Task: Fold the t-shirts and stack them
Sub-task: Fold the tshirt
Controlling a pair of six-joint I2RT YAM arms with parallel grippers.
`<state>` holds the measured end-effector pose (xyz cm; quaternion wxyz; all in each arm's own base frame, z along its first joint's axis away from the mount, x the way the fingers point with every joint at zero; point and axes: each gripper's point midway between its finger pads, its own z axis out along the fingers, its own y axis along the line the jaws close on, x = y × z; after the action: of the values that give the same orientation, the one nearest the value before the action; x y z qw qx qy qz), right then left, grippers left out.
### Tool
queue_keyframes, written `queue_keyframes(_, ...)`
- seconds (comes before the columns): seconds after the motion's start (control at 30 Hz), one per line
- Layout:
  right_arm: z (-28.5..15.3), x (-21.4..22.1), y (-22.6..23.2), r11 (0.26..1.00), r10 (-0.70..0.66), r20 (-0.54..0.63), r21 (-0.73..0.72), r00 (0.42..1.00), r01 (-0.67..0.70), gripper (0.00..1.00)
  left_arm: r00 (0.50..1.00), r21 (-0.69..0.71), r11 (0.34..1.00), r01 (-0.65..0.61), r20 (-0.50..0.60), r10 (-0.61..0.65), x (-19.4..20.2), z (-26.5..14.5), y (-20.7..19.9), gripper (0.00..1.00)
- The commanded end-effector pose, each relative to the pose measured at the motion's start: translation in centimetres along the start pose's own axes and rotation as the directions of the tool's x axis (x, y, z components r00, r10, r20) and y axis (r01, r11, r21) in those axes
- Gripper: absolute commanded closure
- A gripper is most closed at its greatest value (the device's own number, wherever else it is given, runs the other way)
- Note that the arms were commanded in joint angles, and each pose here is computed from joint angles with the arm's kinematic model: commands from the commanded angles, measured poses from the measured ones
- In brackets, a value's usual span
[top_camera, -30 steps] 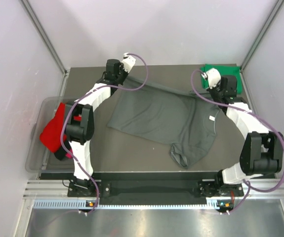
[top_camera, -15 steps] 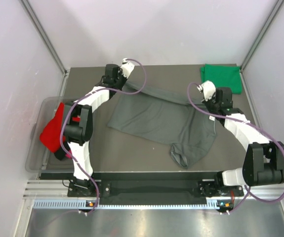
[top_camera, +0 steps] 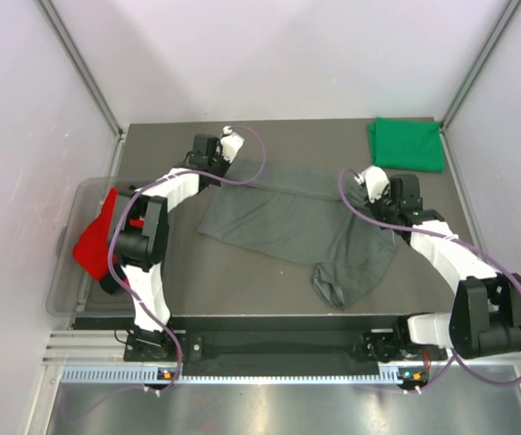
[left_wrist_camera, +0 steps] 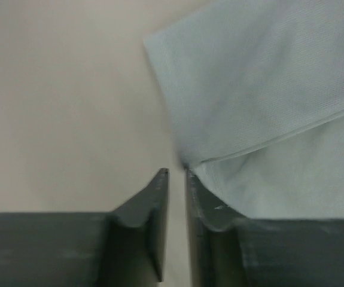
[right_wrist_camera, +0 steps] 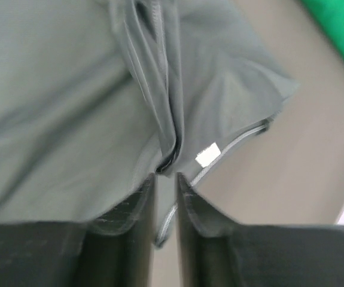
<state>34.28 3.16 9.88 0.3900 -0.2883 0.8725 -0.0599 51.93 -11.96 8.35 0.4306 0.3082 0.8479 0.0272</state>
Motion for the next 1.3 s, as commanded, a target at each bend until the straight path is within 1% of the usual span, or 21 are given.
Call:
queue_keyframes(0.0, -1.9, -1.5, 1.6, 0.996, -0.004, 0.049, -0.085, 0.999, 0.009, 0.75, 0.998, -0.073, 0.996, 0.047, -0.034, -0.05, 0.2, -2.7, 1.4, 0.73)
queue_keyframes(0.03, -2.7, -1.9, 2.1, 0.994, 0.001, 0.066, -0.109, 0.998, 0.006, 0.72, 0.998, -0.082, 0.995, 0.048, -0.023, -0.05, 0.1, -3.1, 1.5, 0.69)
queue_keyframes(0.07, -3.2, -2.1, 2.3, 0.993, 0.002, 0.079, -0.121, 0.997, 0.008, 0.69, 0.999, -0.095, 0.994, 0.048, 0.013, -0.047, -1.0, -4.2, 1.9, 0.64)
queue_keyframes(0.1, -4.1, -2.7, 2.3, 0.992, -0.004, 0.107, -0.124, 0.994, 0.018, 0.66, 0.999, -0.094, 0.995, 0.047, 0.02, -0.045, -0.8, -4.6, 1.8, 0.55)
queue_keyframes(0.13, -4.4, -3.1, 2.4, 0.992, -0.002, 0.126, -0.128, 0.992, 0.019, 0.65, 0.998, -0.09, 0.995, 0.046, 0.045, -0.042, -1.4, -5.1, 1.8, 0.49)
queue_keyframes(0.17, -4.7, -3.6, 2.1, 0.993, -0.002, 0.144, -0.12, 0.99, 0.02, 0.64, 0.995, -0.078, 0.996, 0.046, 0.094, -0.039, -2.8, -5.8, 1.8, 0.45)
queue_keyframes(0.2, -4.9, -3.9, 2.0, 0.993, -0.004, 0.154, -0.116, 0.988, 0.023, 0.63, 0.994, -0.075, 0.996, 0.047, 0.106, -0.038, -3.3, -6.1, 1.8, 0.42)
queue_keyframes(0.23, -4.9, -4.4, 1.7, 0.994, -0.006, 0.167, -0.108, 0.986, 0.024, 0.64, 0.991, -0.044, 0.998, 0.045, 0.13, -0.039, -4.0, -6.3, 1.4, 0.41)
queue_keyframes(0.3, -4.1, -4.8, 1.4, 0.994, -0.007, 0.162, -0.103, 0.987, 0.024, 0.64, 0.989, -0.018, 0.998, 0.065, 0.133, -0.062, -5.0, -6.1, 1.0, 0.42)
queue_keyframes(0.37, -3.3, -5.6, 0.6, 0.996, -0.007, 0.169, -0.081, 0.986, 0.021, 0.64, 0.99, 0.017, 0.995, 0.095, 0.101, -0.096, -4.7, -4.9, 0.4, 0.47)
queue_keyframes(0.4, -2.1, -5.2, 0.7, 0.996, -0.002, 0.137, -0.092, 0.991, 0.015, 0.66, 0.99, 0.05, 0.994, 0.099, 0.1, -0.103, -5.5, -4.8, 0.1, 0.49)
queue_keyframes(0.47, -1.0, -6.2, 0.3, 0.995, -0.005, 0.138, -0.094, 0.99, 0.019, 0.69, 0.989, 0.089, 0.988, 0.129, 0.064, -0.135, -4.9, -3.3, -0.8, 0.58)
queue_keyframes(0.5, 0.4, -5.7, 0.5, 0.993, -0.001, 0.104, -0.114, 0.995, 0.013, 0.71, 0.987, 0.097, 0.985, 0.14, 0.061, -0.146, -5.5, -3.0, -0.7, 0.61)
queue_keyframes(0.53, 1.0, -5.8, 0.5, 0.993, 0.001, 0.092, -0.12, 0.996, 0.01, 0.72, 0.986, 0.114, 0.982, 0.151, 0.055, -0.158, -5.6, -2.6, -1.0, 0.7)
queue_keyframes(0.6, 2.5, -6.2, 0.0, 0.993, 0.01, 0.078, -0.12, 0.997, 0.0, 0.73, 0.984, 0.131, 0.976, 0.174, 0.025, -0.179, -5.3, -1.2, -1.3, 0.78)
queue_keyframes(0.63, 2.9, -6.3, -0.3, 0.994, 0.012, 0.071, -0.112, 0.997, -0.004, 0.73, 0.983, 0.139, 0.974, 0.179, 0.004, -0.182, -4.7, -0.4, -1.7, 0.91)
queue_keyframes(0.67, 3.3, -7.1, -0.9, 0.995, 0.011, 0.082, -0.099, 0.997, -0.003, 0.73, 0.982, 0.138, 0.973, 0.185, 0.009, -0.188, -5.1, -0.3, -1.5, 0.99)
queue_keyframes(0.7, 4.2, -6.7, -0.9, 0.995, 0.012, 0.062, -0.1, 0.998, -0.006, 0.74, 0.981, 0.138, 0.971, 0.193, 0.001, -0.195, -4.9, -0.1, -1.5, 1.0)
queue_keyframes(0.87, 6.4, -7.2, -2.7, 0.998, 0.022, 0.042, -0.057, 0.999, -0.02, 0.77, 0.98, 0.157, 0.968, 0.196, -0.001, -0.198, -4.3, -0.4, -2.2, 1.0)
queue_keyframes(1.07, 9.4, -6.3, -2.8, 0.997, 0.028, -0.011, -0.068, 1.0, -0.029, 0.79, 0.979, 0.179, 0.964, 0.196, 0.016, -0.202, -4.5, -1.7, -2.7, 1.0)
queue_keyframes(1.27, 10.8, -5.9, -2.7, 0.995, 0.045, -0.038, -0.085, 0.998, -0.048, 0.79, 0.977, 0.178, 0.964, 0.195, 0.046, -0.206, -5.4, -3.1, -2.5, 1.0)
